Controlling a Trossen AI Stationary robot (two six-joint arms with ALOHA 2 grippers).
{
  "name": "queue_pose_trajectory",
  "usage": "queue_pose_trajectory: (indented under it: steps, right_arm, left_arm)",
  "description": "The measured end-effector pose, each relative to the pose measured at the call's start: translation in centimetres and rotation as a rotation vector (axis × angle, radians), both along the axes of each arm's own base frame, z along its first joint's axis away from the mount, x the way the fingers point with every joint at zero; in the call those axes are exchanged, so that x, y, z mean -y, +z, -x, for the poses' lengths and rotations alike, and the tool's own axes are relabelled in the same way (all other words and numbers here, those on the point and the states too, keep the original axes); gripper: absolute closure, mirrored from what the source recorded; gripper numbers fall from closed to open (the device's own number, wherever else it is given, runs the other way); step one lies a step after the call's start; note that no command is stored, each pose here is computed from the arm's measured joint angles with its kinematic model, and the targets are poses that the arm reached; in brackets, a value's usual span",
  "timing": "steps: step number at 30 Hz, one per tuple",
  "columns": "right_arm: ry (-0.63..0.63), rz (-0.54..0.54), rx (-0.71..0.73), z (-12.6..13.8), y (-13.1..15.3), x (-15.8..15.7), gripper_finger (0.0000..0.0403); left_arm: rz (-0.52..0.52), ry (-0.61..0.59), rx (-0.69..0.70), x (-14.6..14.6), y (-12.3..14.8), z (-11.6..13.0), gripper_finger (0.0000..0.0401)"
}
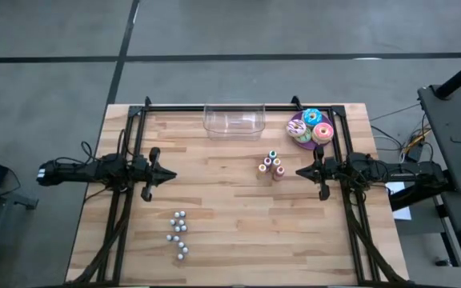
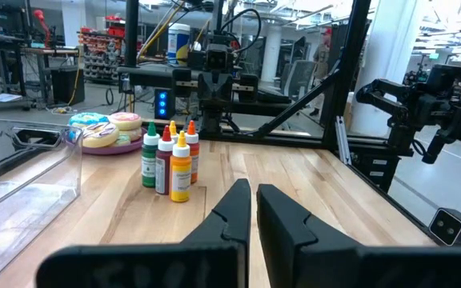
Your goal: Pick & Place food coloring
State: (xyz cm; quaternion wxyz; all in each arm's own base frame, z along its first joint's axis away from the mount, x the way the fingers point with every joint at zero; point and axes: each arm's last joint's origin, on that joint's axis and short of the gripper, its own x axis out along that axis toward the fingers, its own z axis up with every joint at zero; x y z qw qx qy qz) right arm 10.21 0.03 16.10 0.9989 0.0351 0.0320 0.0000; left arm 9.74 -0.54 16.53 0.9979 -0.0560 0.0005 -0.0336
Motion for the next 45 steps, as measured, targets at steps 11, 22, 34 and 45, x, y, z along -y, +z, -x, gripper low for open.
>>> queue_pose_trajectory:
  steps: [11,22,34,45]
  right_arm:
    - [0.000,0.002,0.001,0.00,0.02,0.00,0.0394]
    - [0.000,0.000,0.000,0.00,0.00,0.00,0.0394]
    - [0.000,-0.001,0.001,0.00,0.01,0.00,0.0394]
    - [-0.001,-0.006,0.045,-0.02,0.43,0.00,0.0394]
  left_arm:
    - [0.000,0.000,0.001,0.00,0.00,0.00,0.0401]
    - [0.000,0.000,0.000,0.00,0.01,0.00,0.0401]
    - [0.000,0.000,0.000,0.00,0.00,0.00,0.0401]
    - [0.000,0.000,0.000,0.00,0.01,0.00,0.0401]
